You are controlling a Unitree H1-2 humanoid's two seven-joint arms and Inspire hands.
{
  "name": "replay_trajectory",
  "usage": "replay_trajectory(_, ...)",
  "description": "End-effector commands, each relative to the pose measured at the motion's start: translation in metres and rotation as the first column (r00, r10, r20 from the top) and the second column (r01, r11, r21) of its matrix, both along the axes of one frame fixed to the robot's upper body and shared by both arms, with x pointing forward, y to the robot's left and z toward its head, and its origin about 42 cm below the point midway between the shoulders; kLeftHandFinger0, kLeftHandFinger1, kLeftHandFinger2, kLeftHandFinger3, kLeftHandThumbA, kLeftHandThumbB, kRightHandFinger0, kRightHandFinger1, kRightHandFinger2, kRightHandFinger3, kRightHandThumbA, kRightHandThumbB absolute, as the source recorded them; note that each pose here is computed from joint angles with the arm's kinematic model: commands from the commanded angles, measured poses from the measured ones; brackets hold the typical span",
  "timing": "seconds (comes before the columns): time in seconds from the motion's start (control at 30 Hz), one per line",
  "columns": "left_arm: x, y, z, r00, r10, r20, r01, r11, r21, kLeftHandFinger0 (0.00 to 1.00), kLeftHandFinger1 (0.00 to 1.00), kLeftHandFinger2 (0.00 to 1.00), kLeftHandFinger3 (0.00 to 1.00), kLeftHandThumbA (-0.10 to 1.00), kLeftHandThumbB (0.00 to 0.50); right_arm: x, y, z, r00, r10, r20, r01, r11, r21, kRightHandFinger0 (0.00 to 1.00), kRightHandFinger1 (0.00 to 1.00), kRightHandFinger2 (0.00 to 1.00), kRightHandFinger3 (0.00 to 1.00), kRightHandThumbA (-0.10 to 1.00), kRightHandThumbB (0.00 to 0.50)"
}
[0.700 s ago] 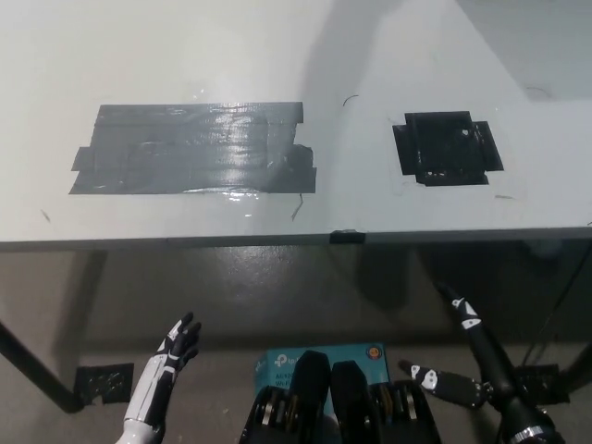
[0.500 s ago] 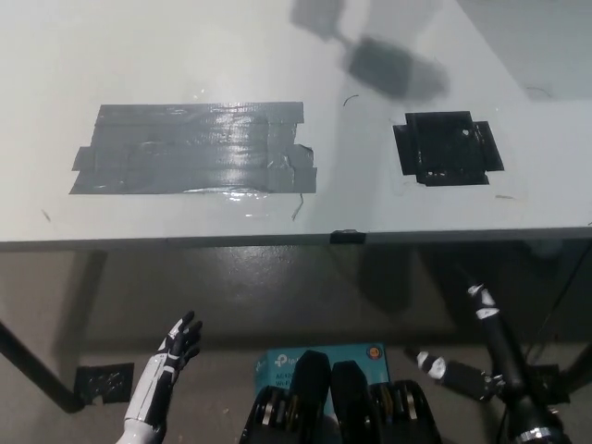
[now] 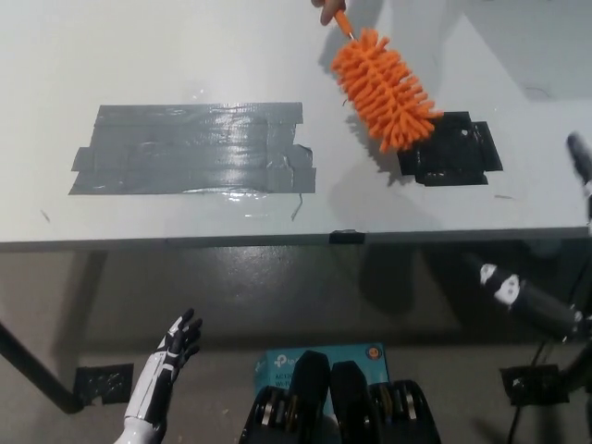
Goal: A person hands an oraange duster to the robot and the robot grabs it with its right hand and places it on the black marked spot infron tof it on the desk
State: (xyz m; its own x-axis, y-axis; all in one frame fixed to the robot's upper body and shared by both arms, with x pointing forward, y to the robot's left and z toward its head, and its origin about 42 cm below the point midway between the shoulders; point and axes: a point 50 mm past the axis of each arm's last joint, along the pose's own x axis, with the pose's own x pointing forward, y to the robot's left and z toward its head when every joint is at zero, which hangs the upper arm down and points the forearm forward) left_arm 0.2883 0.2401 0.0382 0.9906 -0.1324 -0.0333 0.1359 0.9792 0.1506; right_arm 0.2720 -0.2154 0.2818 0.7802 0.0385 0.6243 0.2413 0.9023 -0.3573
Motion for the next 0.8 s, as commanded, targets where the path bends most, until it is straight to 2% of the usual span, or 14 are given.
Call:
replay_trajectory(0.0,0.005,0.002,0.009,0.998,-0.017,0.052,0.018,1.0,-0.001,1.0,1.0,1.0,1.0,1.0,0.228,0.008,0.004,0.039,0.998,-0.035,0.057,0.037,0.998,-0.047,1.0,1.0,1.0,1.0,1.0,0.34)
replay_trajectory(0.07,0.005,0.002,0.009,0.998,-0.022,0.054,0.022,1.0,-0.003,1.0,1.0,1.0,1.0,1.0,0.224,0.016,0.009,0.052,0.998,-0.033,0.062,0.037,0.998,-0.054,1.0,1.0,1.0,1.0,1.0,0.351)
replay_trajectory(0.3,0.011,0.002,0.013,0.997,-0.024,0.068,0.024,1.0,0.009,1.0,1.0,1.0,1.0,1.0,0.215,0.058,0.027,0.081,0.998,-0.058,0.036,0.062,0.991,-0.122,1.0,1.0,1.0,1.0,1.0,0.33)
replay_trajectory(0.33,0.011,0.001,0.014,0.997,-0.024,0.07,0.023,1.0,0.007,1.0,1.0,1.0,1.0,1.0,0.216,0.071,0.032,0.088,0.999,-0.049,0.02,0.051,0.989,-0.139,1.0,1.0,1.0,1.0,1.0,0.303)
replay_trajectory(0.37,0.012,0.001,0.014,0.997,-0.024,0.073,0.024,1.0,0.008,1.0,1.0,1.0,1.0,1.0,0.217,0.083,0.036,0.094,0.999,-0.045,0.001,0.045,0.987,-0.157,1.0,1.0,1.0,1.0,1.0,0.301)
replay_trajectory(0.63,0.019,-0.001,0.02,0.996,-0.034,0.087,0.033,0.999,0.013,1.0,1.0,1.0,1.0,1.0,0.217,0.166,0.063,0.105,0.985,-0.075,-0.153,0.039,0.973,-0.226,1.0,1.0,1.0,1.0,1.0,0.291)
replay_trajectory(0.77,0.023,-0.003,0.023,0.994,-0.046,0.103,0.043,0.999,0.026,1.0,1.0,1.0,1.0,1.0,0.204,0.2,0.072,0.102,0.969,-0.104,-0.223,0.044,0.964,-0.262,1.0,1.0,1.0,1.0,1.0,0.303)
